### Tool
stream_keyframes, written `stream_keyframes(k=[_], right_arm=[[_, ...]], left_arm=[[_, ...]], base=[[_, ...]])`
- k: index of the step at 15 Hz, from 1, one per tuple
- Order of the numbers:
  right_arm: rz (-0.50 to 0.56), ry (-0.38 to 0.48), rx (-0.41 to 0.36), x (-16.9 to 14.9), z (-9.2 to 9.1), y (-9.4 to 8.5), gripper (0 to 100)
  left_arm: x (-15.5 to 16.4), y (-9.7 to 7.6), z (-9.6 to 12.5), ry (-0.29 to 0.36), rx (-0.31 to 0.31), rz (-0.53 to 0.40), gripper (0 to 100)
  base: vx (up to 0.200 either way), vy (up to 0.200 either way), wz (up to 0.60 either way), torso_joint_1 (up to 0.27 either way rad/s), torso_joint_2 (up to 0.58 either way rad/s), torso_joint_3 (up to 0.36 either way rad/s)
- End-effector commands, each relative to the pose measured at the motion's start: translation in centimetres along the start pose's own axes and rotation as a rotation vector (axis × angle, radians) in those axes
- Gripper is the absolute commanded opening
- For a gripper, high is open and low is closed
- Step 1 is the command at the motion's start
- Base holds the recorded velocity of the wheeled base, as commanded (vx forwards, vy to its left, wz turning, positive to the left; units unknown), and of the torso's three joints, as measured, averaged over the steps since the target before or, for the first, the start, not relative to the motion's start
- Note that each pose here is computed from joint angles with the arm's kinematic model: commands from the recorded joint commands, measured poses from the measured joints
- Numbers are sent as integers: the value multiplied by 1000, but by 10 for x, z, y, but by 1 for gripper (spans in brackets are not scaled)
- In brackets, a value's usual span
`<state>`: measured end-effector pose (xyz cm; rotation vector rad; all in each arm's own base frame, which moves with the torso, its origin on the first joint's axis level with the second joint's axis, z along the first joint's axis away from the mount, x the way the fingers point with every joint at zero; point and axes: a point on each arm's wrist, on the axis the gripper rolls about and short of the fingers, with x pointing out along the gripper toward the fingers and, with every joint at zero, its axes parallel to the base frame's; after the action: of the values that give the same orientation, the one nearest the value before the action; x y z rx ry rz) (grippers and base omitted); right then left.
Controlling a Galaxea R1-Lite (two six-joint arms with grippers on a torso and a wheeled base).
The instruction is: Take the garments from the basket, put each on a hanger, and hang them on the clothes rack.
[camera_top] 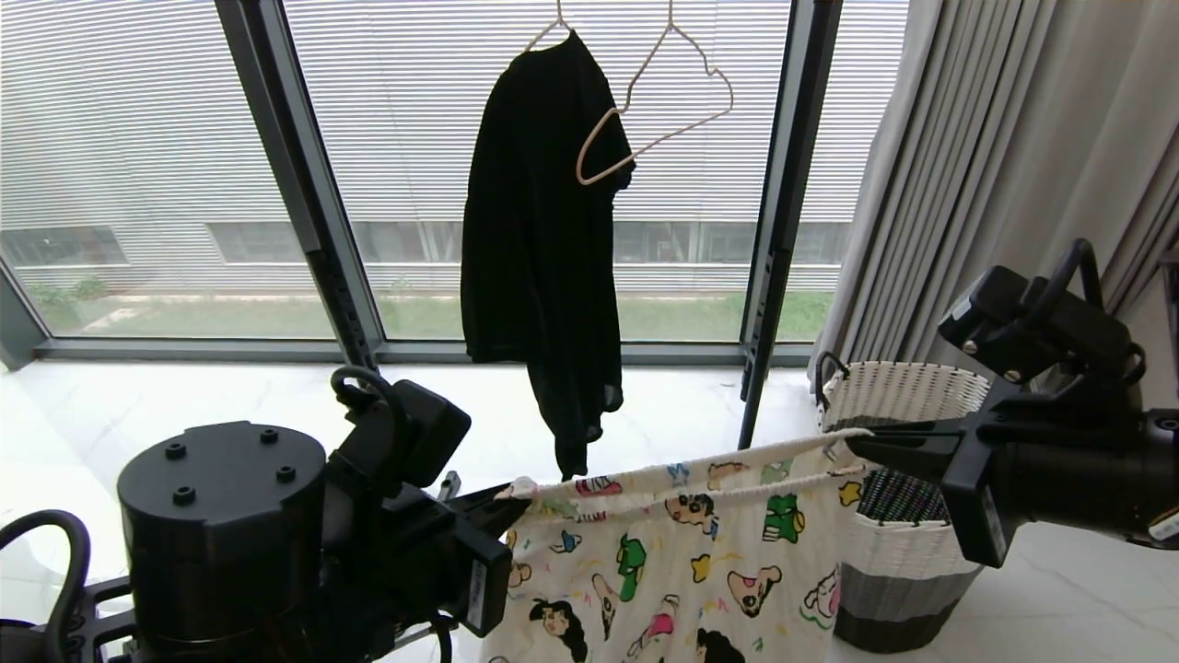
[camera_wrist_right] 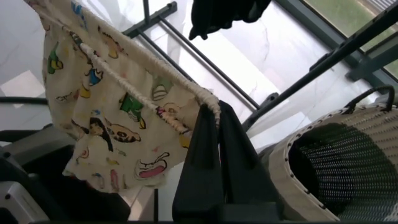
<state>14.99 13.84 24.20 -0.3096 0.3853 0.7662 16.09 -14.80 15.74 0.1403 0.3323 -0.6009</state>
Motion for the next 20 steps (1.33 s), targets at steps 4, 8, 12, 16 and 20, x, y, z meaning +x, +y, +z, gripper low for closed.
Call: stream_keyframes(k=[4, 8, 12, 16, 20], right_arm=[[-23, -52, 5, -15, 4, -4, 0], [-37, -66, -1, -16, 9, -7, 0], [-36, -51, 0, -13, 6, -7, 0], [-17, -13, -27, -31, -10, -2, 0], [144, 36, -125, -69, -26, 22, 0]], left_arm=[[-15, 27, 30, -18, 40, -78, 0], [-42, 35, 66, 86, 5, -213, 0], [-40, 35, 66, 86, 3, -210, 0], [-24, 42, 73, 2, 73, -188, 0], [-7, 42, 80, -70, 94, -205, 0]], base=[[0, 0, 0, 0, 0, 0], [0, 0, 0, 0, 0, 0], [0, 0, 0, 0, 0, 0], [0, 0, 0, 0, 0, 0], [0, 0, 0, 0, 0, 0]])
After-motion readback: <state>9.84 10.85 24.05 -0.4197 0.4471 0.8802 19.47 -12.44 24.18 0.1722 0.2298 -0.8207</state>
